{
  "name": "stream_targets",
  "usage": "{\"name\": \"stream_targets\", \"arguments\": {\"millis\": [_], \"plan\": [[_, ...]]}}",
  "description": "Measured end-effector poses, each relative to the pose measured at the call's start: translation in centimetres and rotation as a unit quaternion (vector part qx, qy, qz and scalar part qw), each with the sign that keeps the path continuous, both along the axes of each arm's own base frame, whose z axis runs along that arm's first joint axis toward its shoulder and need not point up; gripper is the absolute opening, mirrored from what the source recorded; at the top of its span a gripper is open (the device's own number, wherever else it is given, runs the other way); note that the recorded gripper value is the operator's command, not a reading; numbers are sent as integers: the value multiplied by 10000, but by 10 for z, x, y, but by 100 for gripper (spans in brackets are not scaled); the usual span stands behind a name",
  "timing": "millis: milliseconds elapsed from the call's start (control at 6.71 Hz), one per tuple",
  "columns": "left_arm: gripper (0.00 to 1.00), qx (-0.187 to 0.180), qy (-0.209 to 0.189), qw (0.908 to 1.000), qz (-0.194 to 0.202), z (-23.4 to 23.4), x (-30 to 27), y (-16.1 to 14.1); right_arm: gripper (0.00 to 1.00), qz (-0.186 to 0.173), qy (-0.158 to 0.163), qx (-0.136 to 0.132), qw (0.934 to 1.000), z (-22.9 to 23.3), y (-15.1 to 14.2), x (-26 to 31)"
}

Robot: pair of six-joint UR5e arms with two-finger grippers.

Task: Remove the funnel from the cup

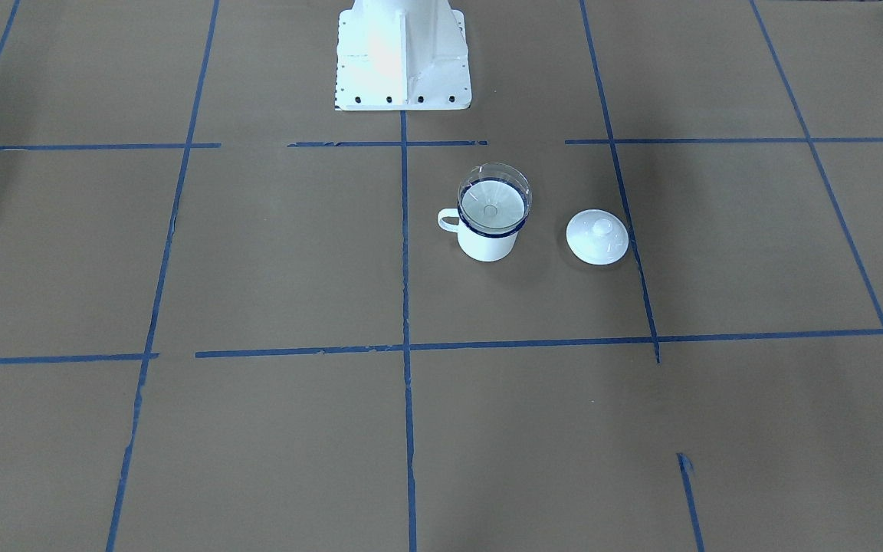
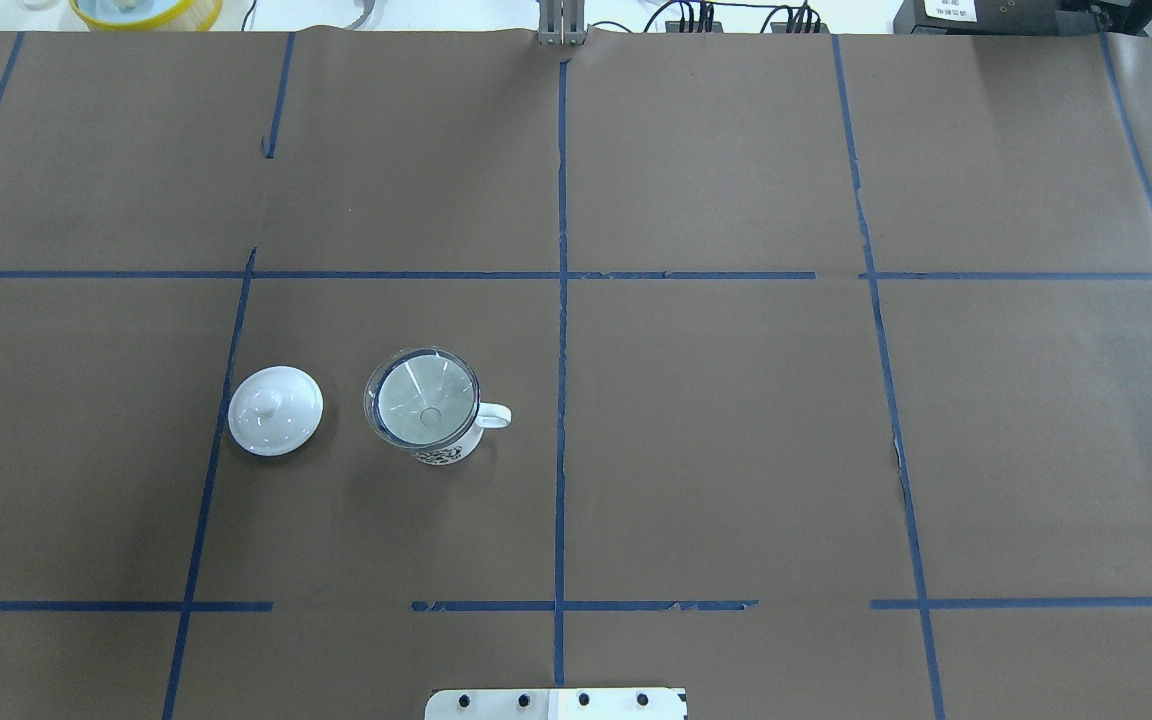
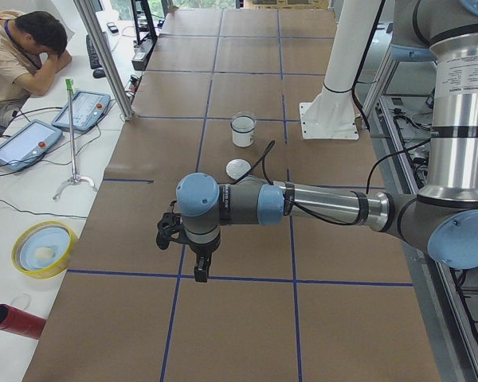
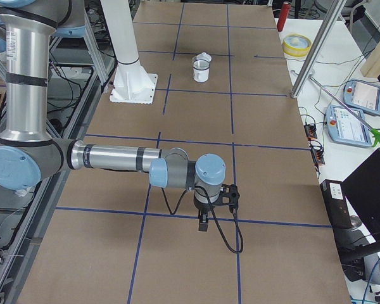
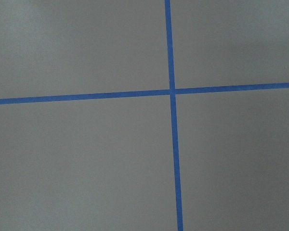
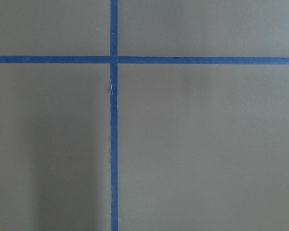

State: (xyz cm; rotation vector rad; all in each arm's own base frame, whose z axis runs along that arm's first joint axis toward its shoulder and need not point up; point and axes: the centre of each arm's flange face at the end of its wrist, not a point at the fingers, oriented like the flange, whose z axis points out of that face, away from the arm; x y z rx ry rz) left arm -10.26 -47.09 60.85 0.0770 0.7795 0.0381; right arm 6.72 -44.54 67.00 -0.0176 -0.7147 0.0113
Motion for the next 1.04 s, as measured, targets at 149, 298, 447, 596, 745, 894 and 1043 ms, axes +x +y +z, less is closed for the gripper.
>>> {"name": "stream_targets", "arguments": {"millis": [149, 298, 447, 596, 745, 894, 1043], "plan": [[100, 18, -6, 10000, 8, -1, 0, -1, 100, 0, 0, 0, 10000, 0, 0, 0], [100, 43, -15, 10000, 20, -3, 0, -1, 100, 0, 0, 0, 10000, 0, 0, 0], [100, 58, -13, 10000, 26, -4, 0, -1, 100, 0, 0, 0, 10000, 0, 0, 0], [100, 76, -12, 10000, 33, -6, 1, -2, 100, 0, 0, -1, 10000, 0, 0, 0], [100, 220, -24, 9997, 42, -17, 2, -9, 100, 0, 0, -2, 10000, 0, 0, 0], [100, 585, -66, 9983, 50, -41, 3, -27, 100, 0, 0, -2, 10000, 0, 0, 0], [100, 1117, -176, 9936, 33, -74, 1, -52, 100, 0, 0, -2, 10000, 0, 0, 0]]}}
